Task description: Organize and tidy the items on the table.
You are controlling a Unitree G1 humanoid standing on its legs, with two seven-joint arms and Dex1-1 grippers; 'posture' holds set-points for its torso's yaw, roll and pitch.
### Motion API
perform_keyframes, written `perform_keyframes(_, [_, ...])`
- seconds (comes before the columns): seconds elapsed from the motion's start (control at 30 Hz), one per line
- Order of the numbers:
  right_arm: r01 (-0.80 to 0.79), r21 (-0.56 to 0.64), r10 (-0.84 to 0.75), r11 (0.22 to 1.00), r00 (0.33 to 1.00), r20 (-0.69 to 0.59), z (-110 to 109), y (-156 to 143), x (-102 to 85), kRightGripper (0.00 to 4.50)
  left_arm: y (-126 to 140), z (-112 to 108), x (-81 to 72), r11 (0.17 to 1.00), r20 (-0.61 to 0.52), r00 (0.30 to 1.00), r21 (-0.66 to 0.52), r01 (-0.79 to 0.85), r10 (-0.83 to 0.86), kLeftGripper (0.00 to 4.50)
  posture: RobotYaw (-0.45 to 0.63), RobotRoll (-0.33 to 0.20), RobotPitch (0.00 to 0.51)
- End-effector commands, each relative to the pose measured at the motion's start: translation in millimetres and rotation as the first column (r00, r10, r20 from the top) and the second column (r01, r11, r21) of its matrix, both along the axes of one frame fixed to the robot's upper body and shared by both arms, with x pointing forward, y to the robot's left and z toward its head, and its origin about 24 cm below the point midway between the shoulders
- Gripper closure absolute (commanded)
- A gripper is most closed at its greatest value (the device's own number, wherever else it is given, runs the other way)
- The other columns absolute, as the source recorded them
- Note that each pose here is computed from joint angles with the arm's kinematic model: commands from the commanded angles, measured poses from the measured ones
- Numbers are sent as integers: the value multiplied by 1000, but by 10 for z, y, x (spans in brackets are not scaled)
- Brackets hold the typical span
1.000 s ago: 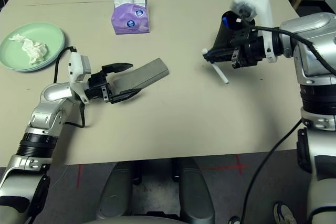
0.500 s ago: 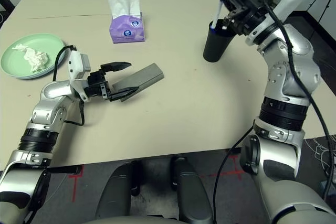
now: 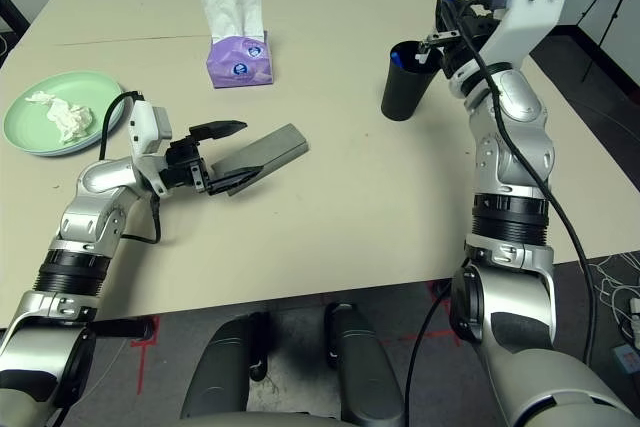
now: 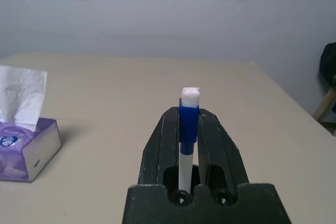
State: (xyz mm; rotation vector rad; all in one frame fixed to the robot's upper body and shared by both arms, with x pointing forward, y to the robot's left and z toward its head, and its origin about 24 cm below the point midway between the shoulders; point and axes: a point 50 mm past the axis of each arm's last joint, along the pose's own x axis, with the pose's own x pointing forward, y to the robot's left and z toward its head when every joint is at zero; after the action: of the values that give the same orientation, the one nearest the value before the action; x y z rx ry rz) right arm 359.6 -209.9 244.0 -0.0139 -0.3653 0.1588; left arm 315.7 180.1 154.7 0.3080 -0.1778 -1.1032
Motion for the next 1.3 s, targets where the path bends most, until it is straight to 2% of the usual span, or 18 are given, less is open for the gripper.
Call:
perform_keyframes(0.03, [-5,14,6,1000,1000,-6,-32,24,39,4191,32,-61,-9,999,-24,999,10,-36,36,0,-4,0,157])
perform_keyframes(0.07, [12,9,-11,1000,1000,-24,-56,13,50,3631,34,-67,-6,999,-27,999,6,-45,45,0,-4,0,157])
perform_keyframes(0.1, [14,8,-14,1000,1000,-27,-67,6,51,3419,37,-69,-7,999,-27,998,4,-52,52,0,1,0,157])
perform_keyframes(0.27, [2,34,0,999,999,-36,-143,-36,21,1572,41,-70,5,996,-20,996,-4,-88,88,0,3,0,154])
perform_keyframes(0.4, [-44,47,43,998,999,31,-164,-60,-82,34,41,-30,51,991,-1,991,-19,-135,135,0,16,0,147])
perform_keyframes(0.57, [-102,66,98,993,993,61,-340,-77,-277,34,80,22,82,977,1,979,-75,-201,202,0,22,0,141])
perform_keyframes(0.67, [-250,69,249,966,968,31,-497,-14,-457,34,114,52,82,968,7,973,-108,-228,230,0,24,0,141])
perform_keyframes(0.7, [-289,37,289,957,957,-3,-588,12,-518,34,133,54,79,964,6,971,-116,-238,240,0,22,0,143])
perform_keyframes(0.77, [-276,3,276,961,959,-69,-794,-5,-602,34,220,72,60,962,11,969,-125,-244,247,0,23,0,144])
perform_keyframes(0.9, [-139,13,140,990,984,-110,-979,-107,-611,34,423,82,97,936,13,942,-121,-330,334,0,32,0,143])
perform_keyframes(1.0, [62,31,-58,998,993,-101,-1109,-264,-584,34,697,43,188,813,21,819,-132,-567,574,0,35,0,139])
perform_keyframes(1.07, [143,52,-137,988,986,-95,-1144,-333,-555,34,827,41,217,692,-1,705,-192,-696,709,0,37,0,137])
perform_keyframes(1.1, [174,65,-168,983,982,-90,-1148,-356,-529,34,910,41,216,592,-19,613,-235,-771,790,0,38,0,136])
perform_keyframes(1.23, [200,79,-194,977,978,-77,-1136,-361,-439,34,1103,15,143,306,-77,348,-330,-893,934,0,44,0,134])
perform_keyframes(1.3, [148,83,-143,985,987,-70,-1120,-324,-392,34,1171,-21,76,221,-77,262,-344,-913,962,0,46,0,133])
